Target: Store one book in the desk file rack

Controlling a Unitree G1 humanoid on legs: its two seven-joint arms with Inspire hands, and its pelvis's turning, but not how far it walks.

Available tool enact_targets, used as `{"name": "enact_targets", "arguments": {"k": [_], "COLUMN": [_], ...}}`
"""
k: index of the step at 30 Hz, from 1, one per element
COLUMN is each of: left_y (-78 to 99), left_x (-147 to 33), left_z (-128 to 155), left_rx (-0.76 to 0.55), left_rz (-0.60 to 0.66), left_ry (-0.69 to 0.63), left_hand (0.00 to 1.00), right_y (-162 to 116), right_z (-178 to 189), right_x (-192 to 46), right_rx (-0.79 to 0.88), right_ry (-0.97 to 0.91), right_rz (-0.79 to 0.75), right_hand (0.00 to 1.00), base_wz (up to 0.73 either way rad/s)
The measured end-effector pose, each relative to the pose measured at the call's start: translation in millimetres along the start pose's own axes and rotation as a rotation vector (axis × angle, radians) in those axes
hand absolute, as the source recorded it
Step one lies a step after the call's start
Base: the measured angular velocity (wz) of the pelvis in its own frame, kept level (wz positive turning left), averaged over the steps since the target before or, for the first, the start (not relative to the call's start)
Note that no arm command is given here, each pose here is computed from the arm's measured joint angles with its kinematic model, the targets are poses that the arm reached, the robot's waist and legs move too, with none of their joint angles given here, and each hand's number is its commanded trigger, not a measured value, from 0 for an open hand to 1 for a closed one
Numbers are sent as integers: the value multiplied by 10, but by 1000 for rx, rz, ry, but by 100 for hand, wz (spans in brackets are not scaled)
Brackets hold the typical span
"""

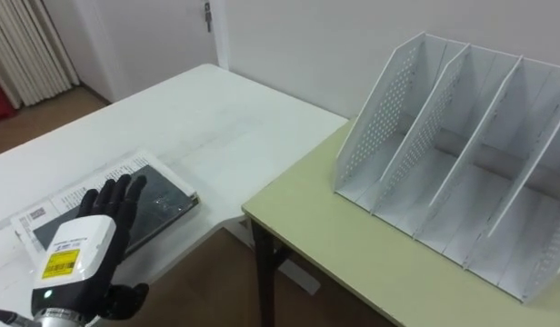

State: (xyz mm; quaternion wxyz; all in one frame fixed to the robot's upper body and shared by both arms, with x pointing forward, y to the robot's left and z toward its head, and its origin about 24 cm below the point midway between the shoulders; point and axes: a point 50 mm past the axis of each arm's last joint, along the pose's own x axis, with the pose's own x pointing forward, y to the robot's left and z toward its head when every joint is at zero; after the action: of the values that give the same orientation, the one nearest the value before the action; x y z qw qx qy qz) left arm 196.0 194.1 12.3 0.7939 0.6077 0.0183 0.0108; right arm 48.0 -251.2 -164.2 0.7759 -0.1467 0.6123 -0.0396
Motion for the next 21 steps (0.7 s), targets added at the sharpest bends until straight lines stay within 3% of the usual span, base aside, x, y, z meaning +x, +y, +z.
{"name": "enact_targets", "arguments": {"k": [6,21], "left_y": [-143,-226], "left_x": [-53,-101], "left_z": [-100,-168], "left_rx": [14,24], "left_rz": [-87,-152], "left_ry": [53,100], "left_hand": [0,0], "right_y": [-12,-26], "right_z": [1,-29], "right_x": [0,-5], "right_rx": [-1,-154], "right_ry": [3,31], "right_rz": [-15,-35], "right_hand": [0,0], "base_wz": [4,3]}}
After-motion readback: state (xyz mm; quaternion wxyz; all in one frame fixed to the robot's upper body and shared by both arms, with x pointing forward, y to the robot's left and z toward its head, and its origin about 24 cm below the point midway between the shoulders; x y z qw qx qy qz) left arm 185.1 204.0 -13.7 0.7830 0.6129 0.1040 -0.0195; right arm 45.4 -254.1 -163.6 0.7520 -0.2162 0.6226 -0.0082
